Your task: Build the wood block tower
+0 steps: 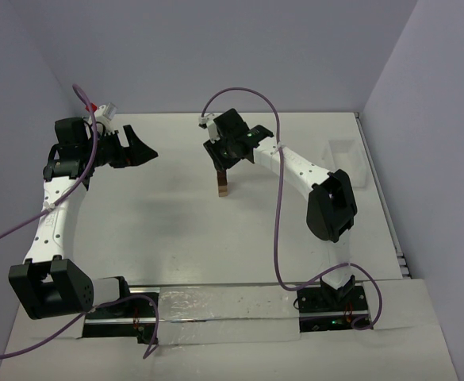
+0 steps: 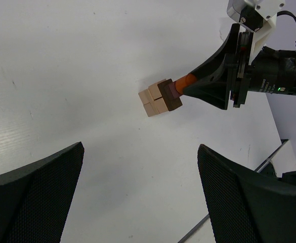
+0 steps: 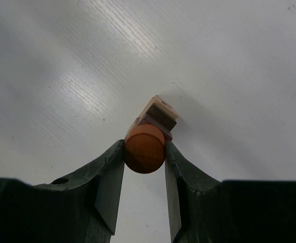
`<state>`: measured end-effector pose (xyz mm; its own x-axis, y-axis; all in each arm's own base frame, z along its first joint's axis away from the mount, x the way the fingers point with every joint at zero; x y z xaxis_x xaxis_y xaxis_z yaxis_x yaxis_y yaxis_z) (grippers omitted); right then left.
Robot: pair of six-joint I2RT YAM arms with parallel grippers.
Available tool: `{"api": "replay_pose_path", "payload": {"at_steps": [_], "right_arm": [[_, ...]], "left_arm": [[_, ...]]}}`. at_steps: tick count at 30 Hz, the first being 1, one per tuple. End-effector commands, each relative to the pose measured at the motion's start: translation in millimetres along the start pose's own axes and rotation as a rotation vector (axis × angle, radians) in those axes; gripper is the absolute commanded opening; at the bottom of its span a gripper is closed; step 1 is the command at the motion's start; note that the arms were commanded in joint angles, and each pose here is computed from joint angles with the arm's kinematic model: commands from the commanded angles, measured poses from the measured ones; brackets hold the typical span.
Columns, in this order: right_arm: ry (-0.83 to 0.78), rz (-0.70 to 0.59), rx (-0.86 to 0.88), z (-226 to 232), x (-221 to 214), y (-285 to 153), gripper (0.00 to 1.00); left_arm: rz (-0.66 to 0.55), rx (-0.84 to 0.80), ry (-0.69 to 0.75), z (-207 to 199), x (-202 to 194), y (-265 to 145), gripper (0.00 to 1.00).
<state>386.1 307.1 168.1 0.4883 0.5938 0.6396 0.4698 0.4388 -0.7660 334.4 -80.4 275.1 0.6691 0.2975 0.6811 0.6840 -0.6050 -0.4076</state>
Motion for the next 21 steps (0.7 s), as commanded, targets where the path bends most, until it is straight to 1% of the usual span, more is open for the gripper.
{"api": "replay_pose_path", "payload": {"at_steps": [1,6,12,17,21], "right_arm": [[0.002,-0.046,-0.024,-7.7,16.8,-12.0,0.27],[0.001,-0.039,-0.011,-5.6,16.5,-11.1,0.3],[0.002,-0.036,-0.01,-5.4,15.5,-10.1,0.37],[0.002,-0.035,-0.012,-5.7,15.1,-9.8,0.51],[0.002,-0.033,-0.012,-5.6,14.4,-9.9,0.69]], "left_arm": [[-0.044,-0.038,0.038,-11.5,13.4,-5.8,0.99],[-0.046,-0.039,0.04,-12.2,14.2,-6.4,0.99],[-0.047,-0.039,0.041,-12.4,13.8,-6.7,0.99],[-0.046,-0.041,0.039,-12.6,13.9,-6.5,0.99],[-0.045,-0.04,0.04,-12.3,13.5,-6.3,0.99]]}}
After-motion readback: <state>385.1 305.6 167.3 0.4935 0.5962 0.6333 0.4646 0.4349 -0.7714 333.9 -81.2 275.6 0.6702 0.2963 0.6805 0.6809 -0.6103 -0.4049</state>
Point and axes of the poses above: each gripper's point midway between its finger pads, its own y axis out along the fingers, its own z axis along the line the jaws close on, x = y × z, the point moved 2 cm from there along -y, back along the fingers, and after that the axes turned 7 degrees about -y, right-handed, at the moved point
